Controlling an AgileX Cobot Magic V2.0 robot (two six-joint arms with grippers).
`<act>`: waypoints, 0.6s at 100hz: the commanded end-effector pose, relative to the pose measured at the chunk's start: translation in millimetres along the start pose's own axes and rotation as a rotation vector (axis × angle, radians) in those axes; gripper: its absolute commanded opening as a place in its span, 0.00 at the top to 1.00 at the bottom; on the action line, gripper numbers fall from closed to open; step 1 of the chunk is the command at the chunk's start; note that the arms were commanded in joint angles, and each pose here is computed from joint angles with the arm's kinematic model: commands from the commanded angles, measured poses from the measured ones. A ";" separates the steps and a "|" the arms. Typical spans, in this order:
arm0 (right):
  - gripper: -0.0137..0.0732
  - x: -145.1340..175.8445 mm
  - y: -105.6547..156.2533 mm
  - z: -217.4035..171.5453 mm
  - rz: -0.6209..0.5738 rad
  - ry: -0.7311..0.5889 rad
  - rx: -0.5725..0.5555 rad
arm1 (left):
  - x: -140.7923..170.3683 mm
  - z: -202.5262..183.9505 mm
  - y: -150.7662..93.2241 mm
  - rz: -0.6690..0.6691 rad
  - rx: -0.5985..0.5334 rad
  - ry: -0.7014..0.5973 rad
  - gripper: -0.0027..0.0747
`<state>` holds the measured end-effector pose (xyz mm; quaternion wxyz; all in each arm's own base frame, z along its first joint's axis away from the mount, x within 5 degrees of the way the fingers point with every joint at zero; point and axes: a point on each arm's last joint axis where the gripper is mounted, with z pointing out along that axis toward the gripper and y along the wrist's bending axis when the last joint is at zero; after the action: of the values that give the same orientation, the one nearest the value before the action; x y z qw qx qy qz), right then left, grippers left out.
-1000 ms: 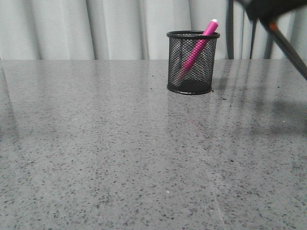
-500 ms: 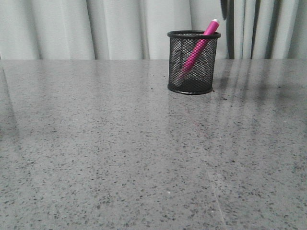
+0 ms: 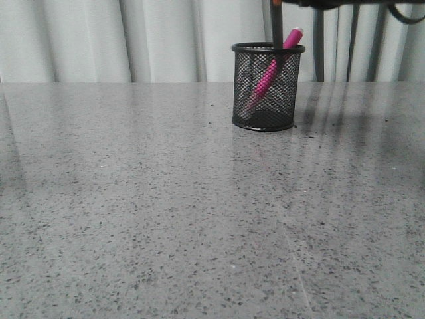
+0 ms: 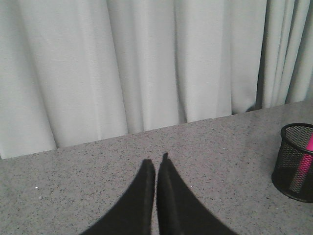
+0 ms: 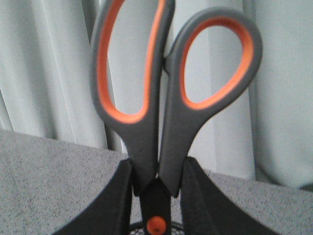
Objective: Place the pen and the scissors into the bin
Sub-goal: 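Carry the scissors above the mesh holder with the right gripper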
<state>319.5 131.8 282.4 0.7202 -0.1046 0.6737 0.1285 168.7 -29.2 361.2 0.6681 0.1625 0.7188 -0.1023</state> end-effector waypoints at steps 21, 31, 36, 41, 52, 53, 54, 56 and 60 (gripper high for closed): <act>0.93 -2.2 -0.8 -5.3 0.017 -0.106 0.007 | -11.3 -2.3 -1.7 -0.025 0.009 -0.047 0.99; 0.93 1.6 -1.1 -6.9 0.016 -0.095 0.008 | -11.3 -2.3 -1.7 -0.025 0.009 -0.047 0.99; 0.93 1.6 -1.1 -6.9 0.016 -0.095 0.008 | -11.3 -2.3 -1.7 -0.025 0.009 -0.047 0.99; 0.93 1.6 -1.1 -6.9 0.016 -0.095 0.008 | -11.3 -2.3 -1.7 -0.025 0.009 -0.047 0.99; 0.93 2.2 -1.0 -6.8 0.016 -0.088 0.007 | -11.3 -2.3 -1.7 -0.025 0.009 -0.047 0.99; 0.93 2.2 -1.0 -6.8 0.016 -0.089 0.007 | -11.3 -2.3 -1.7 -0.025 0.009 -0.047 0.99; 0.93 2.5 -1.0 -6.8 0.016 -0.086 0.007 | -11.3 -2.3 -1.7 -0.025 0.009 -0.047 0.99; 0.93 2.7 -1.0 -6.8 0.016 -0.083 0.007 | -11.3 -2.3 -1.7 -0.025 0.009 -0.047 0.99; 0.93 2.9 -1.0 -6.8 0.016 -0.081 0.007 | -11.3 -2.3 -1.7 -0.025 0.009 -0.047 0.99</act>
<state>316.0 131.7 250.6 0.6957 -0.1043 0.6989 0.1292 168.7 -29.2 361.2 0.6681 0.1625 0.7188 -0.1023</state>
